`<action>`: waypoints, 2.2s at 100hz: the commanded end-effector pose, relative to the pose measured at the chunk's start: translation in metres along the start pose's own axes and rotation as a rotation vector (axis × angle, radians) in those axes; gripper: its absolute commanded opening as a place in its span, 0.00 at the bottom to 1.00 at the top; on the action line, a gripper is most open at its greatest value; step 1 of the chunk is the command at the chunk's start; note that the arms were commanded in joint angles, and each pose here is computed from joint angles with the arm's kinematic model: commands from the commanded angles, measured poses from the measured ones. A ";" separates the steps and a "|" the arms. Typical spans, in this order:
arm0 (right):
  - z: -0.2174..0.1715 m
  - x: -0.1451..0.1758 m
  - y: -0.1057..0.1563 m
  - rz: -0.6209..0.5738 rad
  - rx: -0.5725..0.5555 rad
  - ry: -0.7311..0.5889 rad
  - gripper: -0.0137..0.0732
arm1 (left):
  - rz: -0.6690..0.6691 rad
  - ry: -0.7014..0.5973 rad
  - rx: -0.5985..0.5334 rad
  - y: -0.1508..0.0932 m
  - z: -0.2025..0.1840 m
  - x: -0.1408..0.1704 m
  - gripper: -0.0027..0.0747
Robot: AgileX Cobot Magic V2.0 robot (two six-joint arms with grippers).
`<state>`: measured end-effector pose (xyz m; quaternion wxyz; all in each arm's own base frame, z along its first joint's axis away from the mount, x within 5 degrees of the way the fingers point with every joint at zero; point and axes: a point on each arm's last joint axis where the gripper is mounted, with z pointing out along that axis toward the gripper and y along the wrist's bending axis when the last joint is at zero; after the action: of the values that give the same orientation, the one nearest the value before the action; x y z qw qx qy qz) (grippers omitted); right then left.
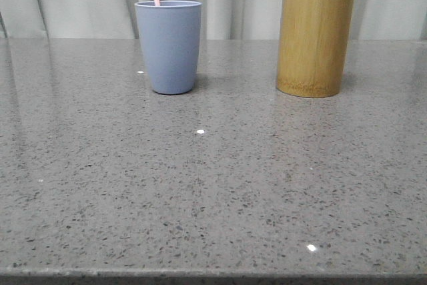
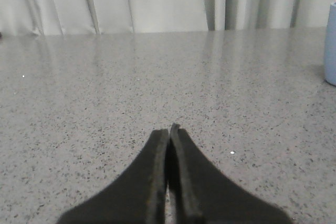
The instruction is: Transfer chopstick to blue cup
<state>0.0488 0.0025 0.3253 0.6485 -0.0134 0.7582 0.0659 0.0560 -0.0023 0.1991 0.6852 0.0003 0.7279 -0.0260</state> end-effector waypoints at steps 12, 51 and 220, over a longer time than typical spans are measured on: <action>-0.002 -0.014 0.001 -0.015 -0.008 -0.092 0.04 | -0.027 -0.087 0.002 0.000 -0.003 -0.004 0.01; -0.002 -0.014 0.001 -0.015 -0.008 -0.092 0.04 | -0.027 -0.095 0.004 0.000 -0.003 -0.005 0.01; 0.022 0.101 -0.009 0.033 0.042 -0.302 0.04 | -0.027 -0.095 0.004 0.000 -0.003 -0.005 0.01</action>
<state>0.0582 0.0028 0.2148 0.7176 0.0194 0.6939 0.0573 0.0560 -0.0025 0.1979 0.6801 -0.0037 0.7325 -0.0305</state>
